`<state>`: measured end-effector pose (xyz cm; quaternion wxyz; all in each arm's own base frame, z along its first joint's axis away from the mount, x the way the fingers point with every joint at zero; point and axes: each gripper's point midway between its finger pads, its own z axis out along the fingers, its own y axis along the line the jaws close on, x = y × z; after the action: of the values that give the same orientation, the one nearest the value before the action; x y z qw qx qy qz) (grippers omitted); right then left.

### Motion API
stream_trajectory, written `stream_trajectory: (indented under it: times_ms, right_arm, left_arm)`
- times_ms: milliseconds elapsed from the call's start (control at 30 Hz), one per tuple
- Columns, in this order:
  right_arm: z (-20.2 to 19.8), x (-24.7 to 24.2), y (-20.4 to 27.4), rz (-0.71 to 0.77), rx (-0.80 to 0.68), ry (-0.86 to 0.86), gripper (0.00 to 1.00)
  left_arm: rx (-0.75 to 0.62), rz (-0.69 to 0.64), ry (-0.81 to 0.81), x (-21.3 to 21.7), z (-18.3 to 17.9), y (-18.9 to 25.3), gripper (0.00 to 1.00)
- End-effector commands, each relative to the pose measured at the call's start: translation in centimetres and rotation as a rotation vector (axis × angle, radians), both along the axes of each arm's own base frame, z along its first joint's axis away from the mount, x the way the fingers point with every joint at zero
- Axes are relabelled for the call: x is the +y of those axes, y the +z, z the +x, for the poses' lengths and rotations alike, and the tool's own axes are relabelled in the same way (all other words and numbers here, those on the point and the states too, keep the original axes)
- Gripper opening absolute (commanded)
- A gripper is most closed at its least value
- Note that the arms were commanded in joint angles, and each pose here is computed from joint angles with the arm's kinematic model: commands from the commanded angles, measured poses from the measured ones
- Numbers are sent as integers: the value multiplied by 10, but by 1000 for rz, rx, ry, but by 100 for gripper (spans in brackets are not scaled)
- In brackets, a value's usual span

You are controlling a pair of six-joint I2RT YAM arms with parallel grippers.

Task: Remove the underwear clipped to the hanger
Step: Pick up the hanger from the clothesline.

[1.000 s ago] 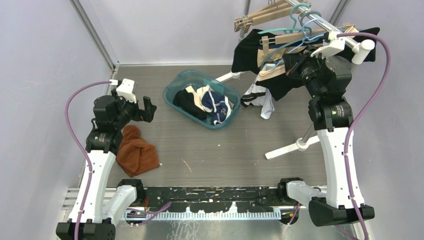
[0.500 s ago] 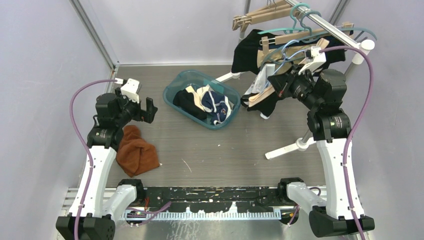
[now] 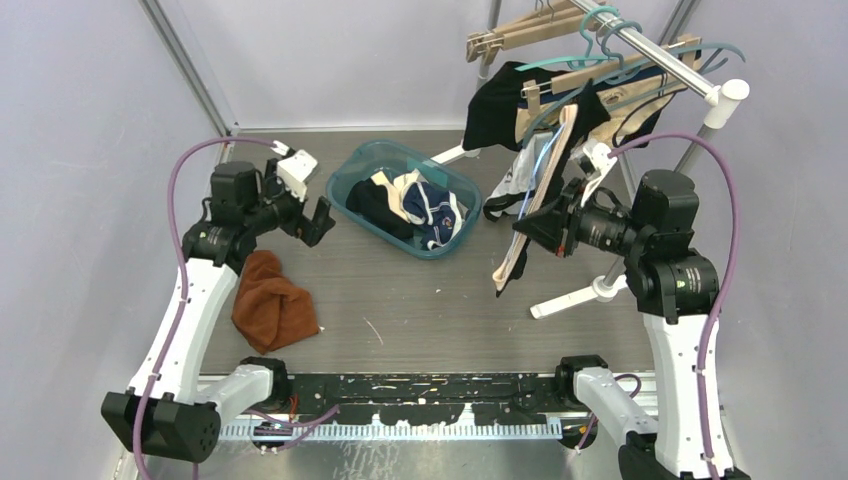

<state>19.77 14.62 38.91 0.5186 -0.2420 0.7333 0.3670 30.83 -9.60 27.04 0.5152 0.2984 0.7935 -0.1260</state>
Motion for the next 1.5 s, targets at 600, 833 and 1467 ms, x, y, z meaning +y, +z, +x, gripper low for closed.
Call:
stream_trajectory:
  times_ms: [600,833,1467]
  right_arm:
    - [-87,7,-71,-182,-16,395,1]
    - [-71,6,-86,-229,43,452,1]
    - [-48,83,-103,-381,128,731,1]
  left_arm:
    - [-17,151,-395,-63,-39,-1,98]
    - [3,172,-518,-79,-57,12,98]
    - [-136,198,-855,-128,-83,60,98]
